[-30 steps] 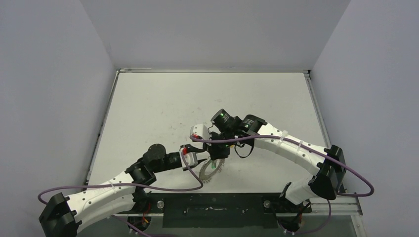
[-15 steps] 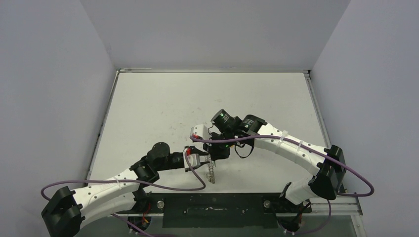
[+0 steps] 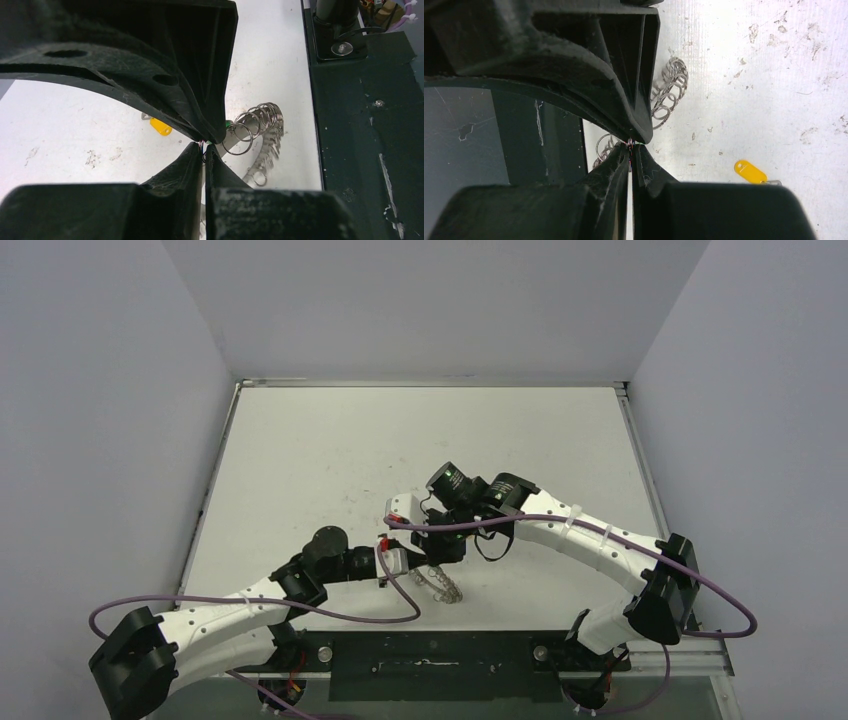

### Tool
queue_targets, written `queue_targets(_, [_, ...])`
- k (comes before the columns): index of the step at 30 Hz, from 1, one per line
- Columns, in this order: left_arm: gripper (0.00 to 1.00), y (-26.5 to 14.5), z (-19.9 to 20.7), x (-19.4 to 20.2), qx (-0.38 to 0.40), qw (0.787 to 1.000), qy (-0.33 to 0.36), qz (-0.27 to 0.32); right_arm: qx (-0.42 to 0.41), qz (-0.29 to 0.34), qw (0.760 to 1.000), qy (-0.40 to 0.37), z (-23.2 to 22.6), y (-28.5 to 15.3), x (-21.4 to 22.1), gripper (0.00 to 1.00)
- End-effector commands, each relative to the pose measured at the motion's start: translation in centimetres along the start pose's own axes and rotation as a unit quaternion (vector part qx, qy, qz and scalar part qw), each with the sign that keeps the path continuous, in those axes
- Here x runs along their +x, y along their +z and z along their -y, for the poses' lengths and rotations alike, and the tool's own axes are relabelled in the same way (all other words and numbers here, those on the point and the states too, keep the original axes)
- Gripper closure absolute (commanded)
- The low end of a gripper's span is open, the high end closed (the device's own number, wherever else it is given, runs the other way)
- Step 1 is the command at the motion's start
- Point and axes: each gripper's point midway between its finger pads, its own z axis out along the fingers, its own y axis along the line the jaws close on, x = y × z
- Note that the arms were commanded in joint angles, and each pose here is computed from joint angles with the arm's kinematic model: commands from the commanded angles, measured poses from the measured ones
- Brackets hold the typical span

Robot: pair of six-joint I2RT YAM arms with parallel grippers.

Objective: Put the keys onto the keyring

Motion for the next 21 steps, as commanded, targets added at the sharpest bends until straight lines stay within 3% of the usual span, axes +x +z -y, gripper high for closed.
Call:
queue_targets(1, [1.00,0.3,-0.5,-2.2,-0.001,0.999,0.016,0.032,0.009,0.035,0.999,-0.014,0.3,-0.4,-2.4,1.00])
queue_targets(4, [1.00,0.1,-0.6,-2.3,-0.010,0.999,0.015,0.036,0.023,0.043,0.999,-0.016,0.7,-0.5,-2.6,0.95])
queue_targets(9, [1.00,-0.5,-0.7,-2.5,-0.031,0.998,0.009,0.058,0.049,0.094,0.994,-0.021,1.6,-1.6,-3.3,0.60])
queue_targets(16, [1.00,-1.5,-1.1,-3.4,-0.066,0.991,0.009,0.113,0.044,0.220,0.974,-0.022,2.7,-4.0,-3.9,0.56])
queue_targets(21, [1.00,-2.1,-1.4,-4.3,-0.085,0.985,0.013,0.148,0.018,0.244,0.968,-0.052,1.8,-3.9,-4.0,0.57])
